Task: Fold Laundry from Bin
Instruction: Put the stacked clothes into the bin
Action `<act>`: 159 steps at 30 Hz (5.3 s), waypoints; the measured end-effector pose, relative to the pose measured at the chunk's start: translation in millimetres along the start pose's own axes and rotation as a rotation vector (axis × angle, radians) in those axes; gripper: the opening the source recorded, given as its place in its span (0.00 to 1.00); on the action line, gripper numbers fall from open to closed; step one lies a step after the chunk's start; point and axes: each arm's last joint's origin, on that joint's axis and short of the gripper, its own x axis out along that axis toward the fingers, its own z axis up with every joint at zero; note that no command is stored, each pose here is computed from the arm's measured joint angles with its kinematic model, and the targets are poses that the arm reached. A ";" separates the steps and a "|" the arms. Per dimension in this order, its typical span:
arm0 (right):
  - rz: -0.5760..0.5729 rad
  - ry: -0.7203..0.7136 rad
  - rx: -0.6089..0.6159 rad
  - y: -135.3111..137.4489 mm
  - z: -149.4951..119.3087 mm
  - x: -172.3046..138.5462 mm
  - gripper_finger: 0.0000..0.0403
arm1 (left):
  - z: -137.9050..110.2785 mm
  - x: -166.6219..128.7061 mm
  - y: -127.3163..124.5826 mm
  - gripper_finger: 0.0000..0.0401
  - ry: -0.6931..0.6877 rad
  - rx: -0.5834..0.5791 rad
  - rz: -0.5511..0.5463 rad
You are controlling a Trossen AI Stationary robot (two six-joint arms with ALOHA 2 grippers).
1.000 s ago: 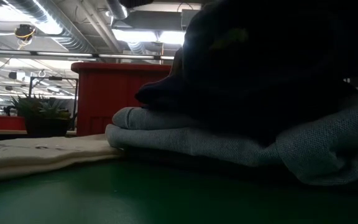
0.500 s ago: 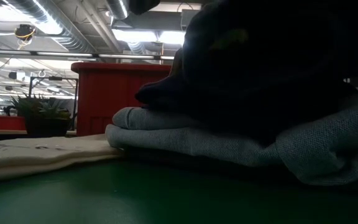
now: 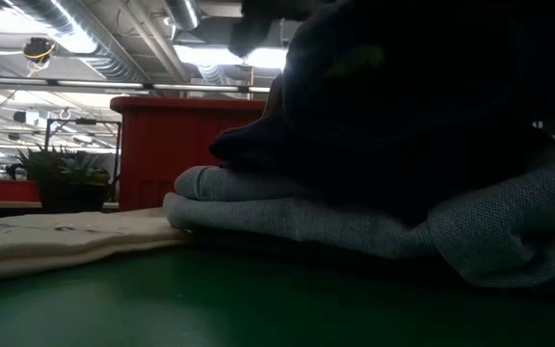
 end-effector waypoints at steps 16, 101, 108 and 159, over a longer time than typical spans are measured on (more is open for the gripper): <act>0.183 -0.125 0.011 37.9 4.5 4.6 0.41 | 36.3 7.8 48.5 0.18 -0.061 0.042 0.112; 0.278 0.153 0.454 80.3 -48.3 43.9 0.80 | -11.8 76.1 144.3 0.56 0.511 -0.370 0.307; 0.312 0.105 0.645 93.2 -56.4 74.1 0.80 | -24.8 97.6 161.3 0.56 0.569 -0.409 0.294; 0.247 -0.441 1.280 80.0 -108.3 223.9 0.80 | -29.8 108.5 161.1 0.56 0.653 -0.535 0.126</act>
